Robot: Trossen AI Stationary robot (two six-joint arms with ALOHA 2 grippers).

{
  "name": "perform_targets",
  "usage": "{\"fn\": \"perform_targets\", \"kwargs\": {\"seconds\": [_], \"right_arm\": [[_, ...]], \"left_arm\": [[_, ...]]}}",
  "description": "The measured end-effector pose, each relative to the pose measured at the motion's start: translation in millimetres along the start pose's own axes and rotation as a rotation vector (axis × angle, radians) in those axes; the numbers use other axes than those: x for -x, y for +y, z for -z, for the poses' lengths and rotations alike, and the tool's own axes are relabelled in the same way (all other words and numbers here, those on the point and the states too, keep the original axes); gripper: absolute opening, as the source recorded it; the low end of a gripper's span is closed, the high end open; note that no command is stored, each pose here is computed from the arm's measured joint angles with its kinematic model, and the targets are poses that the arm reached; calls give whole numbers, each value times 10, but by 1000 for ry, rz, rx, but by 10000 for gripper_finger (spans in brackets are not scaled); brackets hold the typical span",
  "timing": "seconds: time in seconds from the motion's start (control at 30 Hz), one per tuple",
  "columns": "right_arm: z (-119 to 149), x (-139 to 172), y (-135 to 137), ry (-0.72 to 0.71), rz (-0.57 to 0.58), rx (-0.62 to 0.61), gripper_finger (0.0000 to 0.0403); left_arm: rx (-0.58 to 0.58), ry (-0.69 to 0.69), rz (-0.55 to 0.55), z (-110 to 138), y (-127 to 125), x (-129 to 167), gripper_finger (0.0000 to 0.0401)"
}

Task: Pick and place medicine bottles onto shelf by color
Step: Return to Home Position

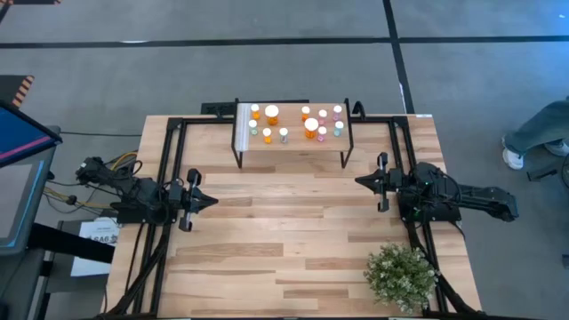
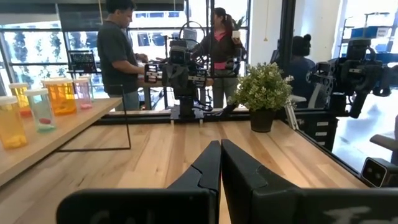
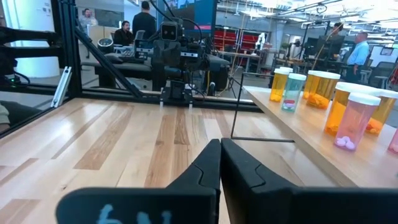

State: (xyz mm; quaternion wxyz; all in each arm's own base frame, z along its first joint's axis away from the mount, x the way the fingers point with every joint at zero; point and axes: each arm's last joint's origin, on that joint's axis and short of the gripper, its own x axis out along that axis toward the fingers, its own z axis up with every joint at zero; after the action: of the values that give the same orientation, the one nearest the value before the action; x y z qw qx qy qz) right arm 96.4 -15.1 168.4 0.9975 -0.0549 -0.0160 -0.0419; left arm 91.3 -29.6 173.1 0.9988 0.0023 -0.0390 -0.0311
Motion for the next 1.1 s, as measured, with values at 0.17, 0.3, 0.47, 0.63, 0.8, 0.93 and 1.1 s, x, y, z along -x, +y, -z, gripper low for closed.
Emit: {"fn": "perform_targets", "kwargs": {"seconds": [0.17,0.3,0.47,0.63,0.8,0.93,1.1], "right_arm": [[0,0,0,0,0,0,31],[0,0,0,0,0,0,32],[0,0,0,0,0,0,29],[0,0,0,0,0,0,29],[0,0,0,0,0,0,28],[0,0,0,0,0,0,27],[0,0,0,0,0,0,29]], "left_arm": [[4,0,0,0,0,0,0],[4,0,0,0,0,0,0],[5,0,0,0,0,0,0],[5,0,0,0,0,0,0],[5,0,0,0,0,0,0],[6,0,0,0,0,0,0],[6,0,0,0,0,0,0]]}}
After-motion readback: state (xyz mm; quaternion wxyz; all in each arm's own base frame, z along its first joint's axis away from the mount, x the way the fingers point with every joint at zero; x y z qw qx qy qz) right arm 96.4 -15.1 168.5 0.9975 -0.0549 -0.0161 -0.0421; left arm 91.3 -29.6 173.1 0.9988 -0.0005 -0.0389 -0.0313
